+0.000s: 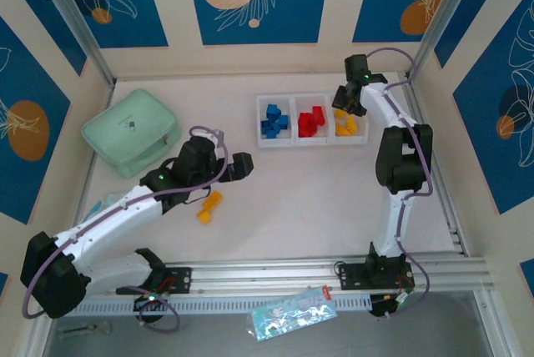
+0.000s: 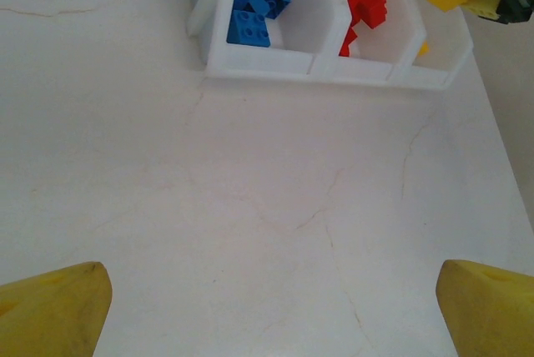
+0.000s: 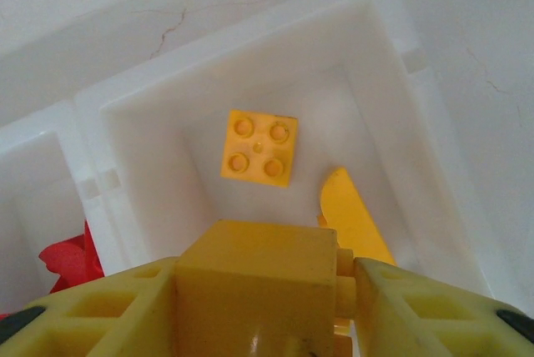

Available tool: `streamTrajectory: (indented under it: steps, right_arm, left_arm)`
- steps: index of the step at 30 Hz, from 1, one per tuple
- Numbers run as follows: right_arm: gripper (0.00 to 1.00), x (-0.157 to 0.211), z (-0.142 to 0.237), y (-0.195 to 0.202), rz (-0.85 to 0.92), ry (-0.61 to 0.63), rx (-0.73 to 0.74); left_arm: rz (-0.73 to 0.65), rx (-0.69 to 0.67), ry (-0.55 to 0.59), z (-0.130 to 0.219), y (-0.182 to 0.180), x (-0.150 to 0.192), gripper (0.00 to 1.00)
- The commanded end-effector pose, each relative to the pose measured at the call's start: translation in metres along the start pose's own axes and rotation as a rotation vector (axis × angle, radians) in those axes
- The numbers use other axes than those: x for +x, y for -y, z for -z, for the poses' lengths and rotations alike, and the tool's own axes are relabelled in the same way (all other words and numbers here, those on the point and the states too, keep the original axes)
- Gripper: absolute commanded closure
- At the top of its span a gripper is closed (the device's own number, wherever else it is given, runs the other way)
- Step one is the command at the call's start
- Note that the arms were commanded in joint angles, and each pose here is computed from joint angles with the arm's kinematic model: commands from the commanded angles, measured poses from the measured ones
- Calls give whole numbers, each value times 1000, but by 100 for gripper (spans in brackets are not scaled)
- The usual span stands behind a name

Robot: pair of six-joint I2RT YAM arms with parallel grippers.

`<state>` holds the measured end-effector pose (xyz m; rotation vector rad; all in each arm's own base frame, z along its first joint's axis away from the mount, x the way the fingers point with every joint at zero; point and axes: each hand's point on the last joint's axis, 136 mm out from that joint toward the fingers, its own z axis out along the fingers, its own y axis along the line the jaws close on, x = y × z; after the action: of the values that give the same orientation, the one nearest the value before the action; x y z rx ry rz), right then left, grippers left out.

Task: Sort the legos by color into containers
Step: Place the lego in the container.

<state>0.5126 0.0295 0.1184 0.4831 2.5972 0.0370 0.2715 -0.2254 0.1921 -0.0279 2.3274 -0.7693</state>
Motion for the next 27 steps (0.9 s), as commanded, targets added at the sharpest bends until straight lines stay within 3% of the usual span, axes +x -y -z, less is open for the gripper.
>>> streamTrajectory:
  steps: [1,8,12,27]
  right_arm:
    - [45,-3,9,4,-3,3,11]
    - [39,1,31,-4,-7,6,-32]
    - [37,18,53,-29,55,15,-65]
    - [31,160,112,-148,345,-141,-318]
  left_arm:
    - [-10,35,42,8,9,-18,1]
    - [6,1,47,16,-2,-25,1]
    - [23,-22,49,23,-11,-27,1]
    - [80,-113,13,52,-46,-6,1]
